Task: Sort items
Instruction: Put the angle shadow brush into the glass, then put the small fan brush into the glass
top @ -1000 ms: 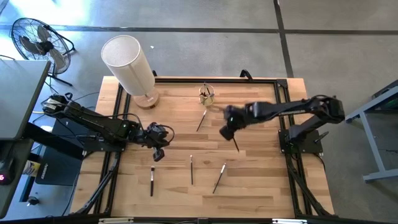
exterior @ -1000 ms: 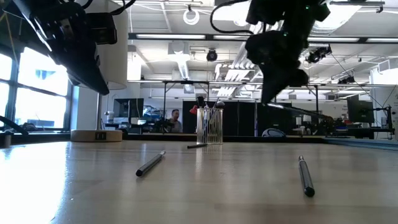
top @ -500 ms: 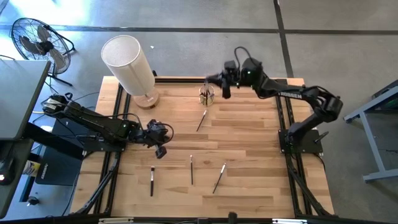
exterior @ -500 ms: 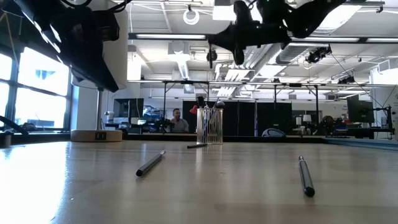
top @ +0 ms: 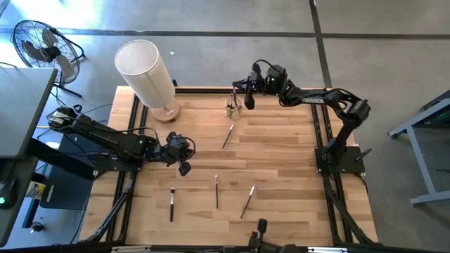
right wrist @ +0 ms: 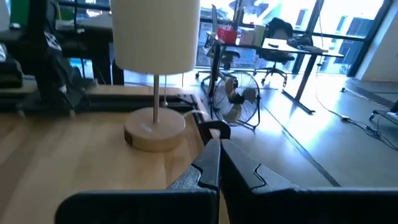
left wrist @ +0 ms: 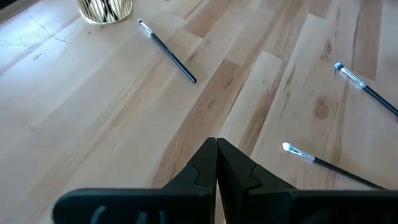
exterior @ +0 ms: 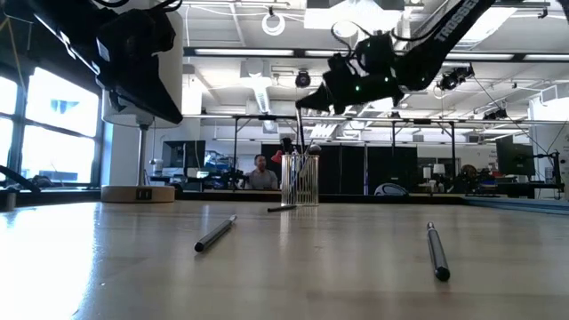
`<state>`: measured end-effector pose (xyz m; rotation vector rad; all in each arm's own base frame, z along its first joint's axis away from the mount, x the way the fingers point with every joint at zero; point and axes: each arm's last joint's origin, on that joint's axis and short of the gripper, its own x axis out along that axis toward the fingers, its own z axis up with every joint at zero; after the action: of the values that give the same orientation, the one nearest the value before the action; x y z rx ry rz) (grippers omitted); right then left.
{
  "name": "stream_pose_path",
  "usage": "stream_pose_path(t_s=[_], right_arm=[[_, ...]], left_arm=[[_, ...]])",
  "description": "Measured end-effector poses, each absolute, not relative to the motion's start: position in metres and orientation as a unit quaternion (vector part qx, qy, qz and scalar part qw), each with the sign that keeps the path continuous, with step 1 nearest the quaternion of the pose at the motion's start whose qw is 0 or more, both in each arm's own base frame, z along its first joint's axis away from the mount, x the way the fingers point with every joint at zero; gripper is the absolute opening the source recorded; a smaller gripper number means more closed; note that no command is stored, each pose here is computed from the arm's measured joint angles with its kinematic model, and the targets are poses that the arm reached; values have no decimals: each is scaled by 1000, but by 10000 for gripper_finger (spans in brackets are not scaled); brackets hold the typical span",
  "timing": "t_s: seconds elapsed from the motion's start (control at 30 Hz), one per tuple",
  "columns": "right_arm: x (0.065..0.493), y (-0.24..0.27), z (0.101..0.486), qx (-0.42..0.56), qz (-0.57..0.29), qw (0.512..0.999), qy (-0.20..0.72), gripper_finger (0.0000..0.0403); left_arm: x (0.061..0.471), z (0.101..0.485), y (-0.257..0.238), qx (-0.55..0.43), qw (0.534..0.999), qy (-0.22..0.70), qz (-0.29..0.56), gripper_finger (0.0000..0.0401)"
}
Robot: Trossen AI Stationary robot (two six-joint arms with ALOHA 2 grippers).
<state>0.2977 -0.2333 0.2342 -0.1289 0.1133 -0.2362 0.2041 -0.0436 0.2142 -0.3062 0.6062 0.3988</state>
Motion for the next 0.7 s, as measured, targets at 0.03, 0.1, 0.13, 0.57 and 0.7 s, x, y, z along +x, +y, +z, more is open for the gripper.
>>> stream_pose_path(t_s=[0.03,0.1,0.13,0.57,0.7], right_arm=[[298,-236,229,-66,-118,989,62,0],[299,-239,218,-59,-109,990,74,0],[301,-240,214,-57,-105,990,79,0],[302,-240,181,-42,-93,980,170,46],[300,-239,181,-37,-93,979,180,86]], left_arm=[[204,214,-44,-150,923,295,194,0],[204,214,-44,-156,922,294,197,0],[204,214,-44,-159,922,293,198,0],[204,214,-43,-160,921,292,202,1],[204,214,-43,-169,919,290,205,1]])
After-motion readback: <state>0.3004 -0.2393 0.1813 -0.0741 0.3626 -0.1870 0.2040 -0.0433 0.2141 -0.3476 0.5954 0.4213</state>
